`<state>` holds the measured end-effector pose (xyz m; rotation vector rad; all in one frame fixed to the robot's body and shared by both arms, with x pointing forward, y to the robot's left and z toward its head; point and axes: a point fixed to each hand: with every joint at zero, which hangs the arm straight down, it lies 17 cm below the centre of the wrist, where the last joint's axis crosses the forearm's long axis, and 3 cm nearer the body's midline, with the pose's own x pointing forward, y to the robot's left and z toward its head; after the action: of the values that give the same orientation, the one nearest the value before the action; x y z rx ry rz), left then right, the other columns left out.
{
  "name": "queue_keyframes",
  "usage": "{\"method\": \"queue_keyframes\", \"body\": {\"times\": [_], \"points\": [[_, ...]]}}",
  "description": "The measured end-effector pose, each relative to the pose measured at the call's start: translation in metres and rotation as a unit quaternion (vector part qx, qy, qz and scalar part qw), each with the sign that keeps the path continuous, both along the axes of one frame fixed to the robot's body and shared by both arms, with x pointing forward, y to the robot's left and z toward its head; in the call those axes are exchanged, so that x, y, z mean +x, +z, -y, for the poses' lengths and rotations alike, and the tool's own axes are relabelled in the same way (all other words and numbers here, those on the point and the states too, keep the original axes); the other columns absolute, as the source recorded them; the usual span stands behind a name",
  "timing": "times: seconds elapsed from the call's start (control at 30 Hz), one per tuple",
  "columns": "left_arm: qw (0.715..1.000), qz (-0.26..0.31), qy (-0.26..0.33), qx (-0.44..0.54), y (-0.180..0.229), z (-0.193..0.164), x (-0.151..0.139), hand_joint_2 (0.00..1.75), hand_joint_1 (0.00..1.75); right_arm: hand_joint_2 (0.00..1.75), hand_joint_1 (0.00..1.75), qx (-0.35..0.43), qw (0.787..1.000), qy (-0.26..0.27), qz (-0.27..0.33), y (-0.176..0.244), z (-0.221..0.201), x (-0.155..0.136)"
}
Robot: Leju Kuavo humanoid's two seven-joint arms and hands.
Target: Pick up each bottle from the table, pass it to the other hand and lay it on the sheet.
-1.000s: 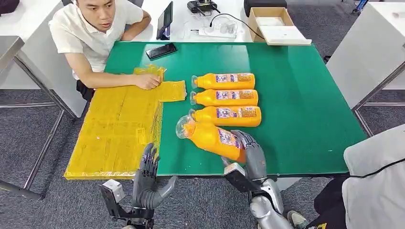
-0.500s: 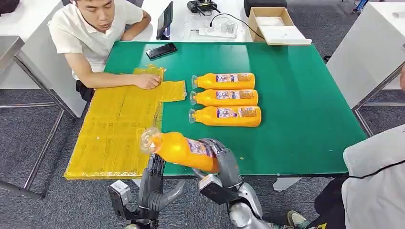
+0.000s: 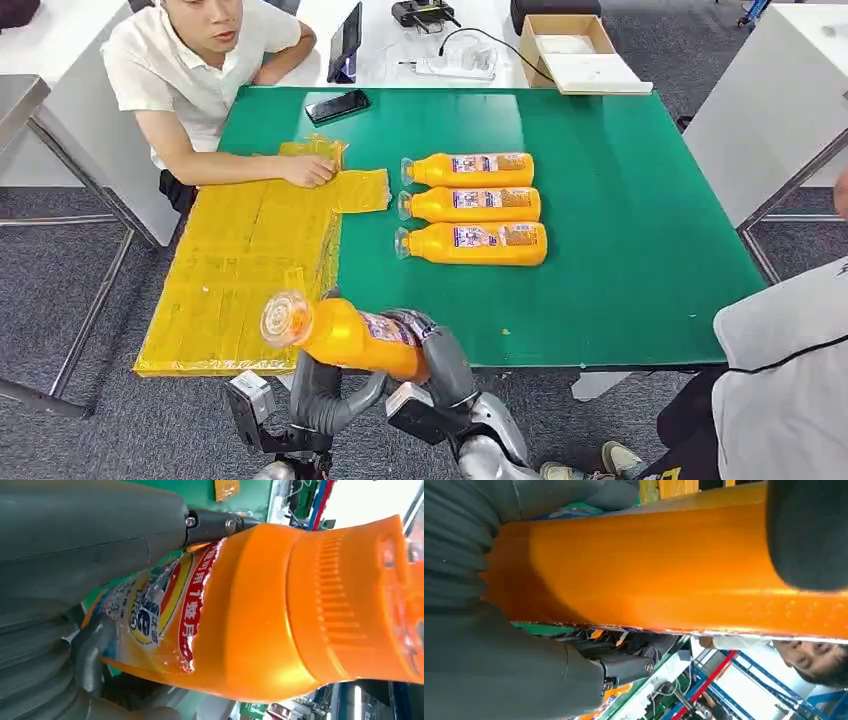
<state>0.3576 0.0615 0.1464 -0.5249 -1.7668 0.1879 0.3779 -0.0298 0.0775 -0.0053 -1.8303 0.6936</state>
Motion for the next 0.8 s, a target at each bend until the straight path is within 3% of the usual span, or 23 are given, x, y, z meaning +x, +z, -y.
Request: {"method": "queue_keyframes", "body": {"times": [0.07, 0.1, 0.37, 0.43, 0.53, 0.6, 0.63, 0.8], "points": [[1.000, -0.003, -0.001, -0.007, 0.001, -0.001, 0.002, 1.75, 0.05, 1.75, 1.75, 0.000, 1.000, 0.009, -0.002, -0.001, -0.009, -0.003], [1.000, -0.004, -0.003, -0.009, 0.000, 0.000, 0.003, 1.75, 1.75, 1.75, 1.75, -0.002, 1.000, 0.014, -0.003, -0.002, -0.012, -0.003], [0.997, -0.023, -0.038, -0.066, 0.001, 0.001, 0.004, 1.75, 1.75, 1.75, 1.75, -0.001, 0.999, 0.033, -0.010, -0.006, -0.028, -0.007], [0.996, -0.028, -0.042, -0.074, -0.001, 0.000, 0.004, 1.75, 1.75, 1.75, 1.48, -0.001, 0.999, 0.034, -0.008, -0.005, -0.030, -0.008], [0.994, -0.043, -0.045, -0.090, -0.005, -0.004, 0.005, 1.75, 1.75, 1.75, 1.48, -0.005, 0.999, 0.033, -0.002, -0.005, -0.031, -0.010], [0.993, -0.050, -0.048, -0.099, -0.008, -0.005, 0.005, 1.75, 1.75, 1.75, 1.15, -0.008, 0.999, 0.032, 0.000, -0.006, -0.031, -0.011], [0.992, -0.052, -0.050, -0.100, -0.008, -0.005, 0.005, 1.75, 1.75, 1.75, 0.02, -0.009, 0.999, 0.031, 0.000, -0.007, -0.031, -0.012], [0.990, -0.066, -0.052, -0.112, -0.012, -0.006, 0.006, 1.75, 1.75, 1.75, 0.00, -0.016, 0.999, 0.032, 0.012, -0.008, -0.036, -0.020]]}}
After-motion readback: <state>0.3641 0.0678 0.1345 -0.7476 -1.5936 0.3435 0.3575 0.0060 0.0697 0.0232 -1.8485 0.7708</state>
